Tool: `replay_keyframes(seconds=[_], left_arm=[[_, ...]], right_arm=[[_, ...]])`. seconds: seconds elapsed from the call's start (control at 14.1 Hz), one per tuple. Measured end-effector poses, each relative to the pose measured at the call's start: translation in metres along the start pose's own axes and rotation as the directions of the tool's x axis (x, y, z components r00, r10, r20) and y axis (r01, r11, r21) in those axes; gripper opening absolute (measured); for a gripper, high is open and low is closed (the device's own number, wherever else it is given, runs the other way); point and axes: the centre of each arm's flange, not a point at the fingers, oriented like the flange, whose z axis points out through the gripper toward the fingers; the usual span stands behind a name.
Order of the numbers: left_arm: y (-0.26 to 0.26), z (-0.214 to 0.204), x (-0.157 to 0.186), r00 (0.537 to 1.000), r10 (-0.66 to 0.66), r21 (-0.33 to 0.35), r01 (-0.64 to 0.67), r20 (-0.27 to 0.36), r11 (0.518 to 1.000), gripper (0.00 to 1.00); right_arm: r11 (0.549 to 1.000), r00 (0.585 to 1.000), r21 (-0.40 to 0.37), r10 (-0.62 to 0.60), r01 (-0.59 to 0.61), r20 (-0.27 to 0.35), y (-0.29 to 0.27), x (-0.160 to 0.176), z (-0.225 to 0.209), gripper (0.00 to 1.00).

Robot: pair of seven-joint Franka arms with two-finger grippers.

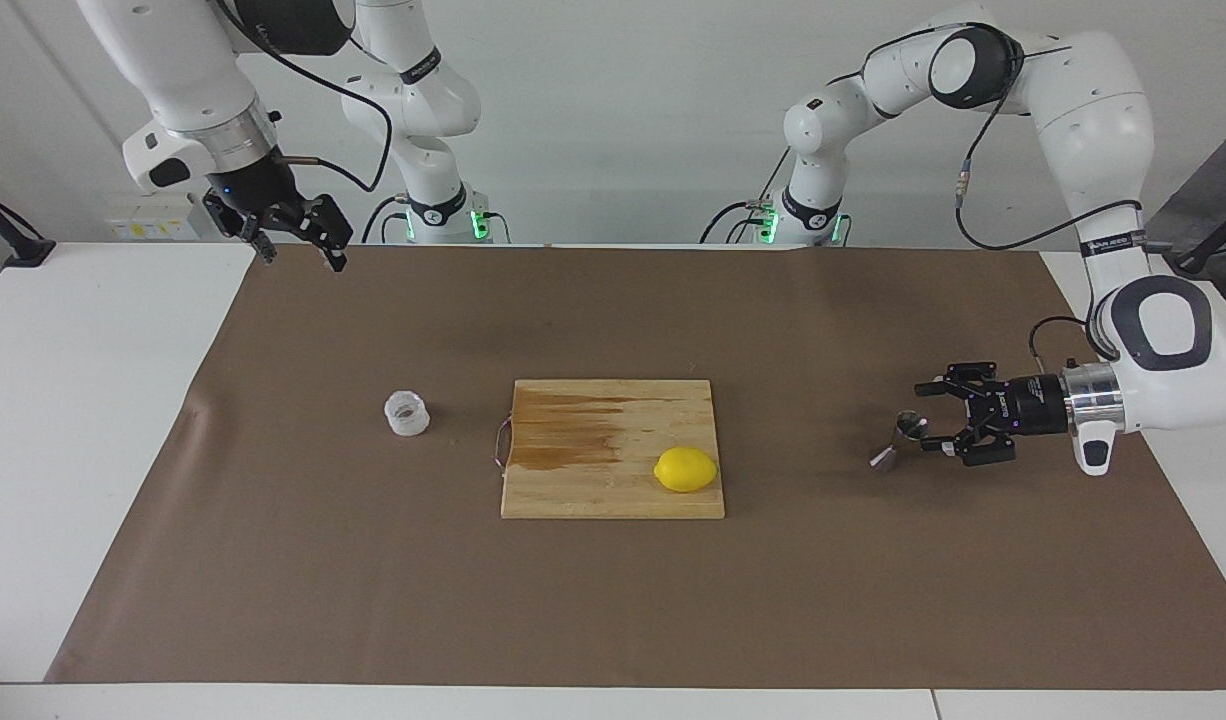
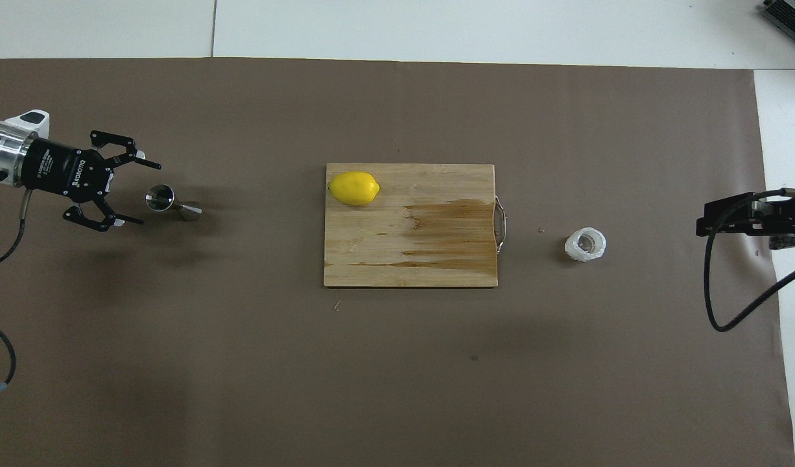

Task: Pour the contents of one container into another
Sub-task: 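Open the left gripper and move it around the silver cup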

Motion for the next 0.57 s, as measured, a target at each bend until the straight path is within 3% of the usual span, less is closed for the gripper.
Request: replay_keyframes(seconds=[0.57], left_arm=[[-0.012,0.013,0.046,0.993,-0.014,0.020,0.012,0.114,1.000,1.00]], right_arm=[[1.000,1.000,0.000,0.000,0.000,0.000,0.000,0.000,0.000,1.00]])
